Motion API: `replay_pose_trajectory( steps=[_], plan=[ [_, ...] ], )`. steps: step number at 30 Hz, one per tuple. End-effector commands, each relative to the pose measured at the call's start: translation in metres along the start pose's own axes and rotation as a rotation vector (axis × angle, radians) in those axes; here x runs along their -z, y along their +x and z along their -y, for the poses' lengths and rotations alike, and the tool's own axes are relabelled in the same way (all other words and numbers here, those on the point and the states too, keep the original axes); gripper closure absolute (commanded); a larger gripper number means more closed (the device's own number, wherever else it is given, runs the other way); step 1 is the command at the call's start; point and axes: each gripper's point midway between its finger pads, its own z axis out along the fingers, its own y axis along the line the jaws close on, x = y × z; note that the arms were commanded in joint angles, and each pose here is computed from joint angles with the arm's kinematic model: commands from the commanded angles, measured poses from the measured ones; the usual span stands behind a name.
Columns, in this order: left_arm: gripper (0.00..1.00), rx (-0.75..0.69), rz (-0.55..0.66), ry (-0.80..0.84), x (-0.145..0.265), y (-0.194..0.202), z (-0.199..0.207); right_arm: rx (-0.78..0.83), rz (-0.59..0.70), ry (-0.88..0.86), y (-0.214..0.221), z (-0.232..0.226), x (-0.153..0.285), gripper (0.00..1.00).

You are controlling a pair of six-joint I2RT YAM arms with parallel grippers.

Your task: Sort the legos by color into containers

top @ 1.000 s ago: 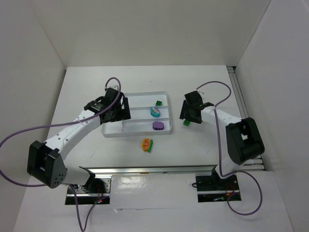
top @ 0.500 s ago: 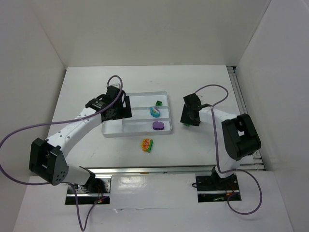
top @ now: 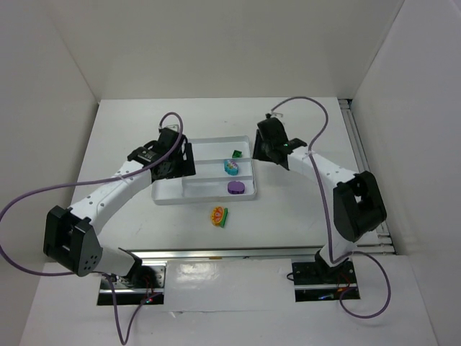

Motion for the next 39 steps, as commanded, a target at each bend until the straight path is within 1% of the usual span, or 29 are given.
replay_pose_trajectory(
  steps=[1, 2, 3, 4, 6, 7, 8, 10, 11, 13, 14, 16, 17, 19, 21, 22, 23, 25, 26, 27, 28, 29, 31, 33, 34, 36, 37, 38, 39],
  plan=[
    [0.10, 0.017, 0.047, -0.001, 0.008, -0.011, 0.001, 0.076, 0.067, -0.105, -0.029, -0.055, -0.009, 0.61],
    [0.10, 0.017, 0.051, -0.009, 0.009, -0.010, -0.002, 0.078, 0.082, -0.137, -0.043, -0.073, -0.009, 0.61],
    [0.09, 0.014, 0.043, -0.014, 0.009, -0.008, -0.004, 0.092, 0.067, -0.173, -0.040, -0.089, -0.012, 0.61],
    [0.08, 0.017, 0.050, -0.009, 0.012, -0.009, -0.004, 0.100, 0.034, -0.170, -0.032, -0.093, -0.029, 0.60],
    [0.08, 0.023, 0.042, -0.015, 0.013, -0.005, -0.006, 0.114, 0.046, -0.221, -0.038, -0.121, -0.031, 0.60],
    [0.07, 0.032, 0.040, -0.015, 0.013, -0.003, -0.007, 0.108, 0.033, -0.214, -0.034, -0.124, -0.046, 0.59],
    [0.07, 0.032, 0.040, -0.015, 0.013, -0.003, -0.007, 0.108, 0.060, -0.239, -0.044, -0.138, -0.045, 0.59],
    [0.05, 0.024, 0.033, -0.003, 0.015, 0.002, -0.005, 0.096, 0.051, -0.262, -0.045, -0.148, -0.054, 0.59],
    [0.03, 0.022, 0.025, -0.008, 0.013, 0.005, -0.007, 0.091, 0.051, -0.274, -0.045, -0.160, -0.059, 0.58],
    [0.02, 0.028, 0.010, -0.006, 0.011, 0.010, -0.007, 0.100, 0.042, -0.277, -0.039, -0.167, -0.066, 0.54],
    [0.02, 0.037, -0.001, -0.014, 0.009, 0.015, -0.009, 0.103, 0.053, -0.282, -0.041, -0.173, -0.065, 0.51],
    [0.02, 0.034, -0.025, 0.005, 0.008, 0.024, -0.004, 0.108, 0.059, -0.282, -0.041, -0.178, -0.066, 0.37],
    [0.02, 0.025, -0.034, 0.005, 0.008, 0.028, -0.004, 0.109, 0.058, -0.267, -0.039, -0.176, -0.070, 0.34],
    [0.02, 0.027, -0.031, 0.019, 0.007, 0.027, 0.000, 0.104, 0.078, -0.280, -0.048, -0.182, -0.068, 0.22],
    [0.02, 0.036, -0.031, 0.019, 0.007, 0.027, 0.000, 0.102, 0.086, -0.274, -0.054, -0.183, -0.065, 0.18],
    [0.02, 0.029, -0.033, 0.025, 0.008, 0.029, 0.002, 0.103, 0.087, -0.253, -0.054, -0.179, -0.066, 0.18],
    [0.02, 0.029, -0.033, 0.025, 0.008, 0.029, 0.002, 0.099, 0.102, -0.248, -0.059, -0.178, -0.060, 0.22],
    [0.02, 0.022, -0.018, 0.022, 0.010, 0.026, 0.001, 0.086, 0.143, -0.246, -0.066, -0.168, -0.038, 0.30],
    [0.02, 0.022, -0.018, 0.022, 0.010, 0.026, 0.001, 0.082, 0.158, -0.238, -0.068, -0.162, -0.030, 0.36],
    [0.02, 0.016, -0.009, 0.028, 0.013, 0.024, 0.001, 0.060, 0.202, -0.255, -0.085, -0.155, -0.005, 0.37],
    [0.02, 0.016, -0.002, 0.018, 0.013, 0.023, -0.001, 0.085, 0.162, -0.227, -0.062, -0.138, -0.007, 0.37],
    [0.02, 0.018, 0.005, 0.023, 0.015, 0.022, -0.001, 0.074, 0.159, -0.217, -0.063, -0.124, -0.002, 0.37],
    [0.02, 0.007, -0.008, 0.029, 0.009, 0.029, -0.002, 0.093, 0.113, -0.220, -0.042, -0.101, 0.021, 0.37],
    [0.02, 0.004, -0.024, 0.031, 0.006, 0.036, -0.003, 0.126, 0.071, -0.273, -0.018, -0.100, 0.040, 0.32],
    [0.02, 0.013, -0.024, 0.031, 0.006, 0.036, -0.003, 0.162, 0.055, -0.294, 0.001, -0.093, 0.055, 0.27],
    [0.02, 0.006, -0.047, 0.015, -0.001, 0.041, -0.004, 0.224, 0.009, -0.361, 0.037, -0.106, 0.077, 0.23],
    [0.02, 0.020, -0.043, 0.018, 0.002, 0.037, -0.001, 0.241, -0.020, -0.368, 0.057, -0.101, 0.085, 0.21],
    [0.02, 0.027, -0.044, -0.001, 0.000, 0.035, -0.003, 0.277, -0.063, -0.405, 0.081, -0.109, 0.095, 0.20],
    [0.02, 0.044, -0.045, -0.020, 0.003, 0.032, -0.007, 0.290, -0.086, -0.424, 0.094, -0.112, 0.100, 0.20]
  ],
)
